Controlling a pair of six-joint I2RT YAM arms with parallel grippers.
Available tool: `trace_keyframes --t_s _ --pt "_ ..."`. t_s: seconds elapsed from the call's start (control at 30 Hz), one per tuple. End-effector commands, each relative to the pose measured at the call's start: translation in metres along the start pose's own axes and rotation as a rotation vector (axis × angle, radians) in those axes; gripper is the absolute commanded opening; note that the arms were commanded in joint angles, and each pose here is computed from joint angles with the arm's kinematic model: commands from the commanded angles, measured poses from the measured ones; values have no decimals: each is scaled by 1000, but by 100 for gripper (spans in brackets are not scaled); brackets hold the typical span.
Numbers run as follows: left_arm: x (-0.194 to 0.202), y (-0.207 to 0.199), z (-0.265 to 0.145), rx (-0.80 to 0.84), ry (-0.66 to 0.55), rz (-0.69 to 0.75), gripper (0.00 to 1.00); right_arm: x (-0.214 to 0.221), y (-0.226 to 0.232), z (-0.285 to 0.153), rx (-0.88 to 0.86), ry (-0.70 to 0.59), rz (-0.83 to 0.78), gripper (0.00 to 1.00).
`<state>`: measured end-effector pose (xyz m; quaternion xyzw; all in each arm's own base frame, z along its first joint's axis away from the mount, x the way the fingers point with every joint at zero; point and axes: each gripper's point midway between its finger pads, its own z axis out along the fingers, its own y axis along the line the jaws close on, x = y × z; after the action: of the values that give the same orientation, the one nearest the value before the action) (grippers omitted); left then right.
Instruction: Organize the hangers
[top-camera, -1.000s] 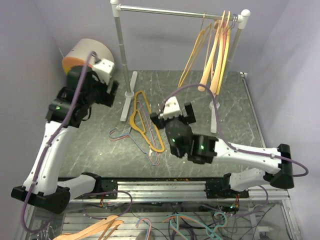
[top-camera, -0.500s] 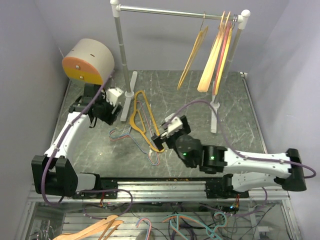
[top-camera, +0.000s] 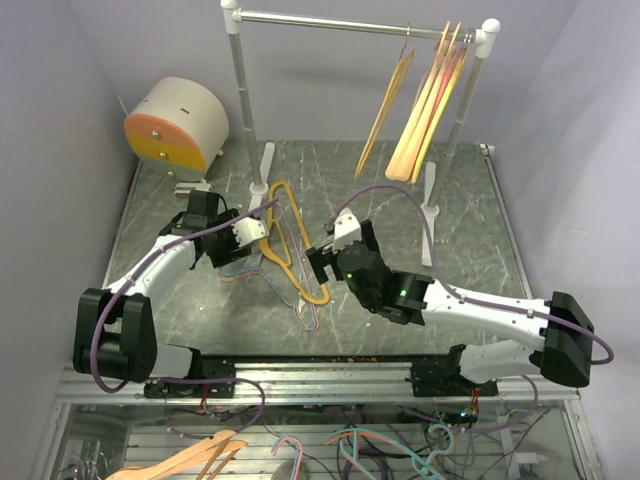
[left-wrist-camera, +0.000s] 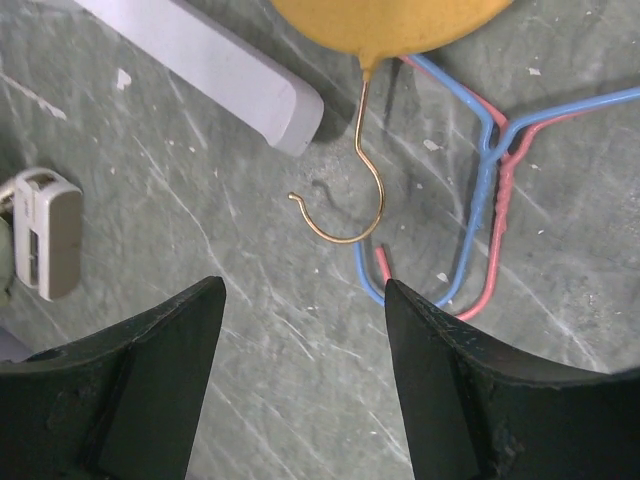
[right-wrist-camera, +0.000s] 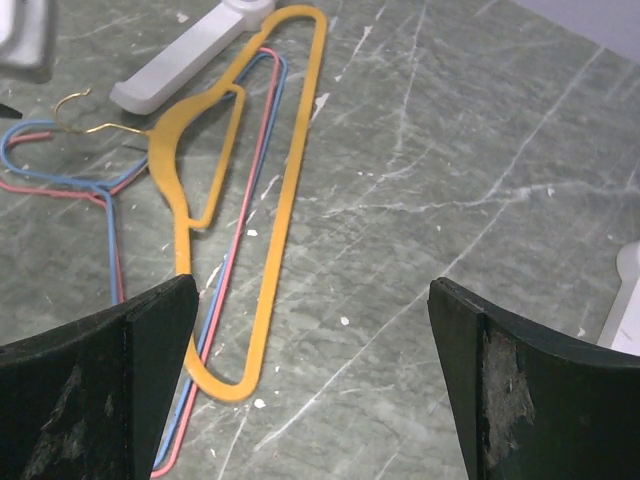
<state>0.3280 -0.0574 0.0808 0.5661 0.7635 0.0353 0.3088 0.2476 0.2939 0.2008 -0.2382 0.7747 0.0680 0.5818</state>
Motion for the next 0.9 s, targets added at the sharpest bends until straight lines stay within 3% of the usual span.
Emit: trace_keyframes --t_s 0.0,0.2,0.53,0.87 --pt "-15 -6 1 21 -70 129 76 -2 -10 -4 -14 -19 100 100" --pt "-9 -35 15 120 -92 202 75 -13 -28 -8 31 -36 91 100" --pt "-10 -24 36 61 -86 214 71 -10 -38 -8 59 -36 115 100" --pt "-4 -24 57 101 -49 206 59 -11 -43 -10 65 -40 122 100"
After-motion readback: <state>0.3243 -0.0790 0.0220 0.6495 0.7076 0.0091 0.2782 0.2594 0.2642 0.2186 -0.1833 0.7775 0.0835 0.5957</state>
